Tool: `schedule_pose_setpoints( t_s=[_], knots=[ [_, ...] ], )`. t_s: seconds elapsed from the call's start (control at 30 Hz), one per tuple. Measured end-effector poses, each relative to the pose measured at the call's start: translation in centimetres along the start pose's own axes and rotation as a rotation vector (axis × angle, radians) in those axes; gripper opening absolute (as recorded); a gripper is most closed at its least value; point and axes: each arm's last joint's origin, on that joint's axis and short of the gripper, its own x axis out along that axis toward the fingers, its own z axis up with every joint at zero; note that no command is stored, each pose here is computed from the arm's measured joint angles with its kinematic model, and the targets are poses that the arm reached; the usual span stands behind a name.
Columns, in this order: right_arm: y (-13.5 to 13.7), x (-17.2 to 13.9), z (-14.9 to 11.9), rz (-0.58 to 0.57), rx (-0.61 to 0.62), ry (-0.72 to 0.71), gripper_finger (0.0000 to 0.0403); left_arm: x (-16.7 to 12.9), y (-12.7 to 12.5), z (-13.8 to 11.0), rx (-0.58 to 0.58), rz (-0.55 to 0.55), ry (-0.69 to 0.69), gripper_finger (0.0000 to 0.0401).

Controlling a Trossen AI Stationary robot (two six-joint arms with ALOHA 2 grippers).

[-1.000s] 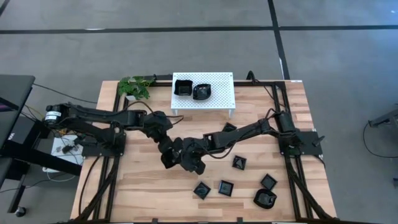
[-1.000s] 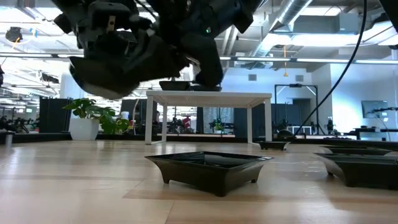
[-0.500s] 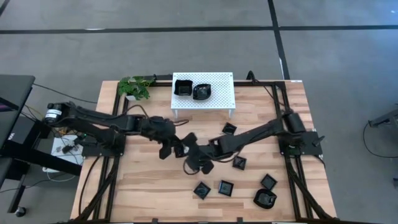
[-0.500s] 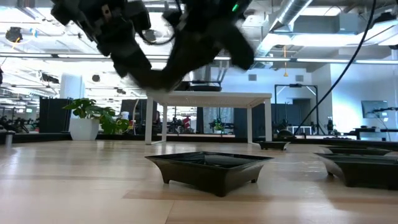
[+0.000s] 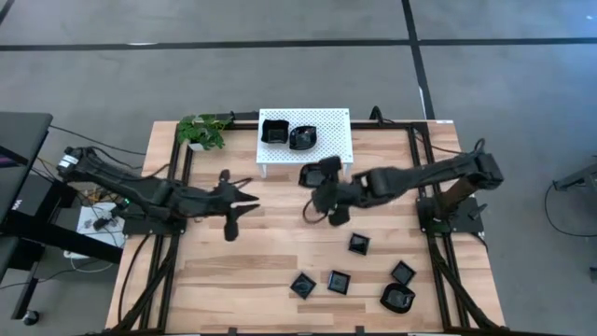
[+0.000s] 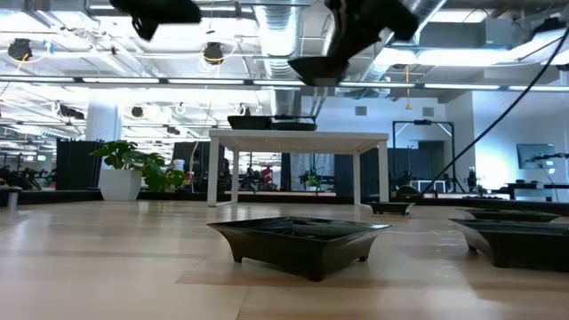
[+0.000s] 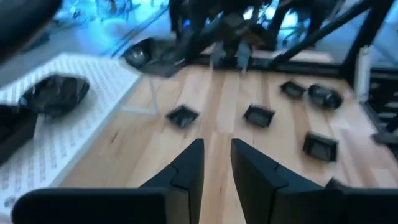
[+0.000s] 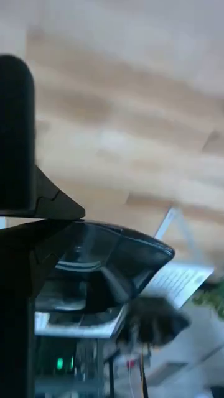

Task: Pick & Place Mini shaped plates
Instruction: Stack the black leaf-shaped plate on top of the black leaf-shaped plates on the shelf

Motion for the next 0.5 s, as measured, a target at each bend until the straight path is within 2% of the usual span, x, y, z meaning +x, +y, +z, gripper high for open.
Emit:
schedule_pose_setpoints(
  t_s=[0.13, 0.27, 0.37, 0.5],
  knots=[
    [-3.1, 2.0, -1.3, -0.081, -0.002, -0.034, 0.0001, -0.9, -0.3, 0.2, 0.058, -0.035, -0.026, 0.0081],
    [-6.8, 4.1, -1.8, -0.153, 0.122, -0.106, 0.0, -0.7, -0.4, 0.1, 0.065, -0.033, -0.018, 0.0081],
    [-8.0, 6.1, -2.7, -0.112, 0.151, -0.113, 0.0, -0.4, -0.4, 0.0, 0.069, -0.018, -0.005, 0.0081],
    [-8.1, 7.9, -3.5, -0.018, 0.094, -0.099, 0.0, -0.1, -0.2, -0.1, 0.067, -0.005, 0.001, 0.0081]
  ],
)
